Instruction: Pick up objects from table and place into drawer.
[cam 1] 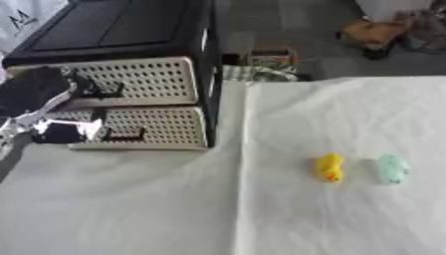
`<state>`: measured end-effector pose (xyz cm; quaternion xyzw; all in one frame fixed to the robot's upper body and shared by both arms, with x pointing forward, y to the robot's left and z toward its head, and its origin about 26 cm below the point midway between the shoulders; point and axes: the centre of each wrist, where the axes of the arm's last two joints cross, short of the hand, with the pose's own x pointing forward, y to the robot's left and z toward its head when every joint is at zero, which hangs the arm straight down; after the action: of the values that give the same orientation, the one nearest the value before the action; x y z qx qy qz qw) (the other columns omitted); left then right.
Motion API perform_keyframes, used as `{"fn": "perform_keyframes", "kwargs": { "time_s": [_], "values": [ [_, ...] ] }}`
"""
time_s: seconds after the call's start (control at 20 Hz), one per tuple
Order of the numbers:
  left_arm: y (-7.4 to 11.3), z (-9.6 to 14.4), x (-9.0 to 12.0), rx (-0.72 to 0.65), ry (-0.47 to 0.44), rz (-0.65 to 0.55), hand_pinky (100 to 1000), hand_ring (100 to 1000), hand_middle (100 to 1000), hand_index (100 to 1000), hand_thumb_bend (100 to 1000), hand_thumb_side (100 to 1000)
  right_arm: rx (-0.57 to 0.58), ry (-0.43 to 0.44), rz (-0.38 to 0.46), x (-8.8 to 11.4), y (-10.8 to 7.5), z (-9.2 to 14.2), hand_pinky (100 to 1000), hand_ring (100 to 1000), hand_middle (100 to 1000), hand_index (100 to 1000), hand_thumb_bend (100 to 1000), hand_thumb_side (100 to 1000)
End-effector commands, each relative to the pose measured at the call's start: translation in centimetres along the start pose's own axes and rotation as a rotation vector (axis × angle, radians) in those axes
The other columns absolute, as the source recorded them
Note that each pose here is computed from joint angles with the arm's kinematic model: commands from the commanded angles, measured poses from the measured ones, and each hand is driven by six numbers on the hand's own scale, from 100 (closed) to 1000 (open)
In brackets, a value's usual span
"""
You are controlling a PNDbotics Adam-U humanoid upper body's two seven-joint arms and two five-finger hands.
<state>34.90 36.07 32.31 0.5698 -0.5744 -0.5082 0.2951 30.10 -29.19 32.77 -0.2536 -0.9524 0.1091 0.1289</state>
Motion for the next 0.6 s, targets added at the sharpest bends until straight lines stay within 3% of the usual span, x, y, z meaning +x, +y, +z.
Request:
{"fn": "perform_keyframes", "kwargs": {
  "time_s": [0.05, 0.6],
  "values": [
    [1.3, 0.2, -0.8, 0.019, 0.009, -0.026, 100, 100, 100, 636, 105, 408, -0.012, -0.030, 0.010, 0.5, -0.6, -0.6, 814, 741, 424, 820, 425, 1000],
    [1.4, 1.7, 0.5, 0.010, -0.064, -0.057, 100, 100, 100, 642, 105, 408, -0.024, -0.021, 0.014, 0.4, -0.8, -0.5, 815, 742, 432, 819, 426, 1000]
  ]
}}
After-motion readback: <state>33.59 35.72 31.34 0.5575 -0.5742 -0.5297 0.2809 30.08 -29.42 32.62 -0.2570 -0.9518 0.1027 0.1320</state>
